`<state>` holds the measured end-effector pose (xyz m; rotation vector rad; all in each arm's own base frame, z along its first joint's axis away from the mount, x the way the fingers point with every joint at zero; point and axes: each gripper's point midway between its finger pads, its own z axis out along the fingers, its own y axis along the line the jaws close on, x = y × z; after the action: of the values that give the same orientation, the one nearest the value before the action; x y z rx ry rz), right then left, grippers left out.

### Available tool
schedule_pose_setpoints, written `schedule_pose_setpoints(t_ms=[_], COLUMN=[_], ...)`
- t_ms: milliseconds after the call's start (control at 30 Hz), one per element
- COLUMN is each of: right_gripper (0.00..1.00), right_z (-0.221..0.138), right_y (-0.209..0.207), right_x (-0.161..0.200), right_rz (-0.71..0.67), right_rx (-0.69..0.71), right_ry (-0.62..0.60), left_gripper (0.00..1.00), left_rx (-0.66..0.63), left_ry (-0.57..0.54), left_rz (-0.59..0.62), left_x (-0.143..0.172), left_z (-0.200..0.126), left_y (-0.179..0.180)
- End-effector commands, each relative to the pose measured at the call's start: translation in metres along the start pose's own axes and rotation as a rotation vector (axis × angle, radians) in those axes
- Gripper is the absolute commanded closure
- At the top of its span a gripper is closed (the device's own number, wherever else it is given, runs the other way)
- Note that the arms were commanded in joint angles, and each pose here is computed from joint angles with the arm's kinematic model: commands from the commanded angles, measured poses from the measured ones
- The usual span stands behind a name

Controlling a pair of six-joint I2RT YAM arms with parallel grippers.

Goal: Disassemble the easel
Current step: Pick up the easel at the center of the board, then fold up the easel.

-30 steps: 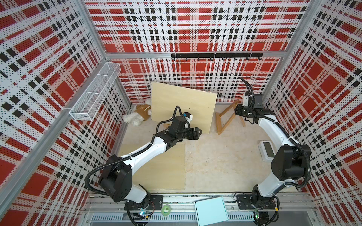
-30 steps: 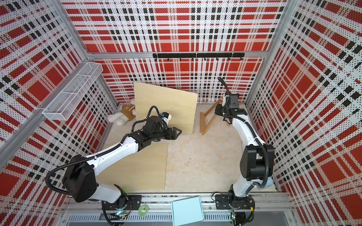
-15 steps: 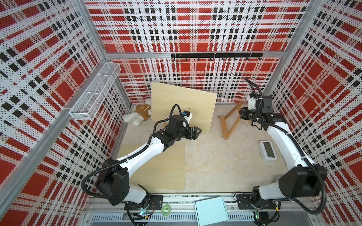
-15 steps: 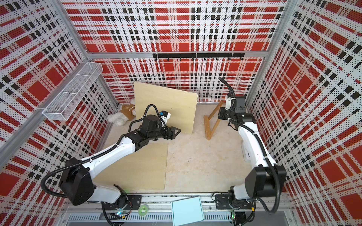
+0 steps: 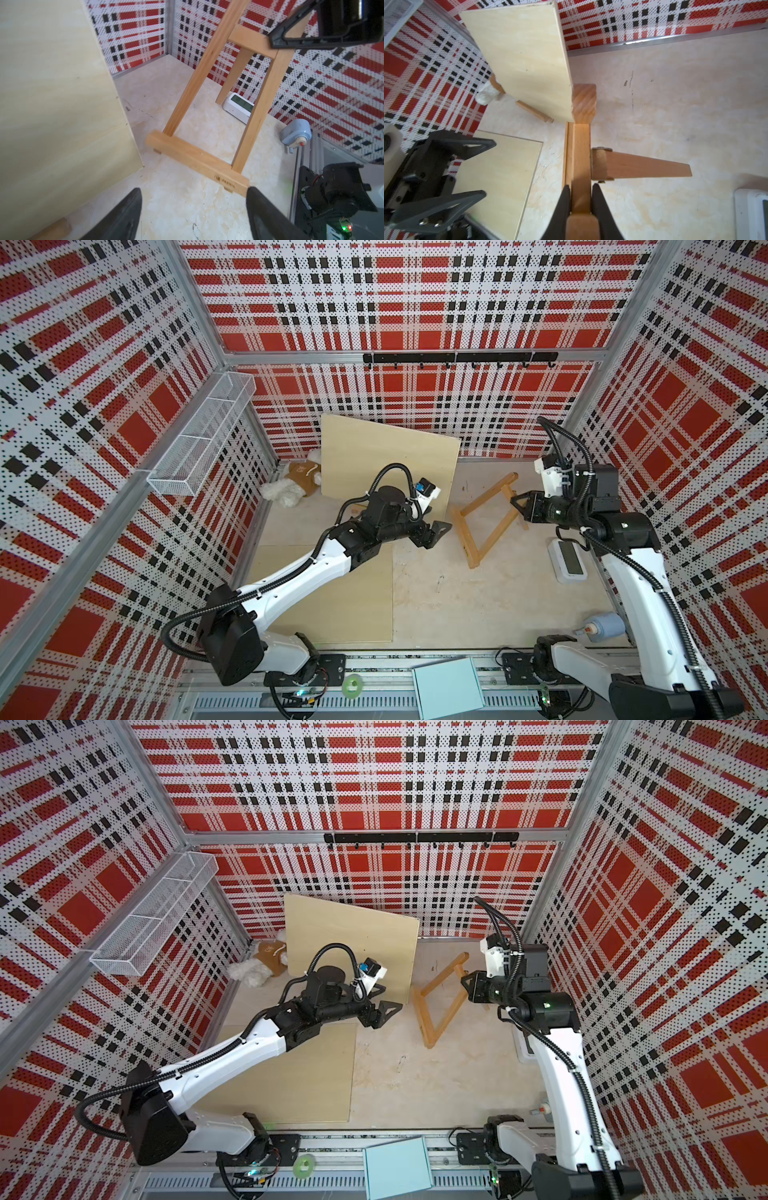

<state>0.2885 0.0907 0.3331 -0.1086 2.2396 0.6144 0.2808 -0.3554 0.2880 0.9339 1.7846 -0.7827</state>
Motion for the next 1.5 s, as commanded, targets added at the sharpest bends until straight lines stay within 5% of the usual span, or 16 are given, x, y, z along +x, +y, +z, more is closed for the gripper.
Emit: schedule_pose_setpoints(t_ms=[0,200,567,867,1100,1333,1467], right_gripper=[1.0,1.0,1.0,0.99,0.35,0.32,0.37], right_z=[-0.034,-0.049,-0.045,-0.033,-0.033,-0.032,-0.006], right_y=[0.046,0.084,0.1,0.083,0.087,0.067,0.049], right_x=[-0.008,0.008,0.006,0.008,0.002,-0.011,-0.014], right_rz=[-0.071,-0.08,-0.067,-0.072,-0.117,-0.133,-0.044], right_rx=[-0.183,-0.413,-0.558,-0.457,-0.502,-0.347,-0.309], right_ry=[-0.042,0.001,0.008,-0.004,-0.102,-0.186,-0.179], left_gripper=[0.19,0.26,0.44,0.85,1.0,1.0,1.0], left_rx=[-0.049,-0.115,-0.11,-0.093,-0.096,-0.013,-0.02], left_ry=[-0.054,-0.023,-0.04,-0.076,-0.096,-0.231,-0.257], left_rz=[0.179,0.258,0.295,0.307,0.255,0.022,0.01], left_x=[-0.026,-0.036,-0.029,-0.037,-0.037,-0.044,-0.044], left_z=[0.007,0.024,0.014,0.011,0.003,-0.021,-0.035], left_y=[-0.008,-0.005,-0.012,-0.023,-0.023,0.004,0.008])
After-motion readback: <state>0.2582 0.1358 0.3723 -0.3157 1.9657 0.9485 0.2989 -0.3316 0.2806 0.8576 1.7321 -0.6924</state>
